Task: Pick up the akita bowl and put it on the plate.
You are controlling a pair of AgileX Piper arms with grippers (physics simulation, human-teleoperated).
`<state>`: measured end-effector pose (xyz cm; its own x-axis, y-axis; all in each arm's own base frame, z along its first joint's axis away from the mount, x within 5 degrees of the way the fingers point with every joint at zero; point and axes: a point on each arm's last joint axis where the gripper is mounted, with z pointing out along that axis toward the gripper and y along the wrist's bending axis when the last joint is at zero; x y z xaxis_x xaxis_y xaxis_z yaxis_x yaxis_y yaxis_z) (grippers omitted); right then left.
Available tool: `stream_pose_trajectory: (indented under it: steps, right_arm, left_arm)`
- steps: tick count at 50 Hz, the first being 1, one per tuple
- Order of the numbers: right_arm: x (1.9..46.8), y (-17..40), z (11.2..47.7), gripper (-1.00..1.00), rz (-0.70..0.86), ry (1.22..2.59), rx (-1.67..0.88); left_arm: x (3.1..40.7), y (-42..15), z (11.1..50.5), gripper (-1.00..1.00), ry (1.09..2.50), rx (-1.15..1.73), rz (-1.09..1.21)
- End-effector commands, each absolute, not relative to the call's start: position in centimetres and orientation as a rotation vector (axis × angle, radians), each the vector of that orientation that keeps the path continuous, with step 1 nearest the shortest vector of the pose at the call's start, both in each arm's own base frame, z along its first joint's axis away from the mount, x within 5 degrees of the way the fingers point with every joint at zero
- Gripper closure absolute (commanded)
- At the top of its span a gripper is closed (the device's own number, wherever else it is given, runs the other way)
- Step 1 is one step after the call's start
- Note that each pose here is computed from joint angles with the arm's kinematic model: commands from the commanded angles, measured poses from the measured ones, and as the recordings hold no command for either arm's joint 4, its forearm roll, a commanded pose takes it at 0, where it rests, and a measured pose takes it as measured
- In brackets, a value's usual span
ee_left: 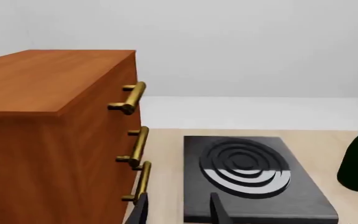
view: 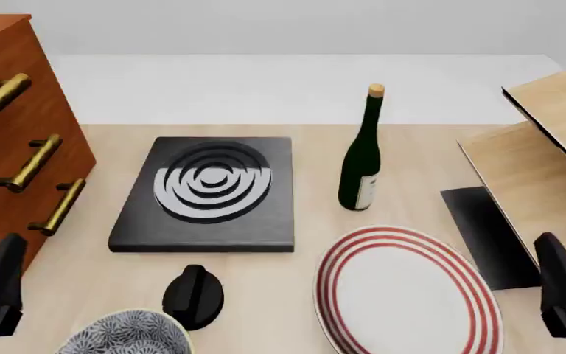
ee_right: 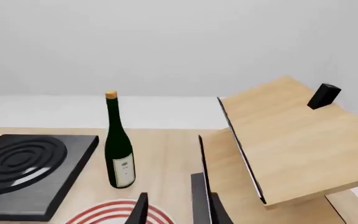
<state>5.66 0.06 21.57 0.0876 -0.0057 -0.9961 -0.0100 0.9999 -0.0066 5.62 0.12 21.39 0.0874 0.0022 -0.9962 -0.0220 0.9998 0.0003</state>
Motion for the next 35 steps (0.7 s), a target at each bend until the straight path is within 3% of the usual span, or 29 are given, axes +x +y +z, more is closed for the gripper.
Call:
stream_pose_trajectory:
  steps: [1,5,8,10,15,18,35]
  right_arm:
    - [6.3,0.4,21.7,-1.0,0.024,1.498,-0.078]
    - [7.3,1.6,22.7,-1.0,0.161,1.528,-0.178]
    - [7.0,1.4,23.9,-1.0,0.105,1.506,-0.209]
    - [6.5,1.6,24.7,-1.0,0.183,1.492,-0.187]
    - [7.0,2.2,26.5,-1.0,0.211,1.544,-0.257]
    - [8.0,3.3,27.1,-1.0,0.326,1.634,-0.286]
    - [8.2,4.8,33.0,-1.0,0.381,1.723,-0.466]
  left_arm:
    - [5.6,0.0,21.4,-1.0,1.483,0.001,0.001]
    - [5.6,0.0,21.5,-1.0,1.483,0.001,0.001]
    - [5.6,0.0,21.5,-1.0,1.484,0.001,0.001]
    - [5.6,0.0,21.5,-1.0,1.482,0.002,0.002]
    - [5.6,0.0,21.5,-1.0,1.482,0.002,0.002]
    - [5.6,0.0,21.4,-1.0,1.485,0.001,0.001]
    - [5.6,-0.1,21.4,-1.0,1.485,0.018,-0.018]
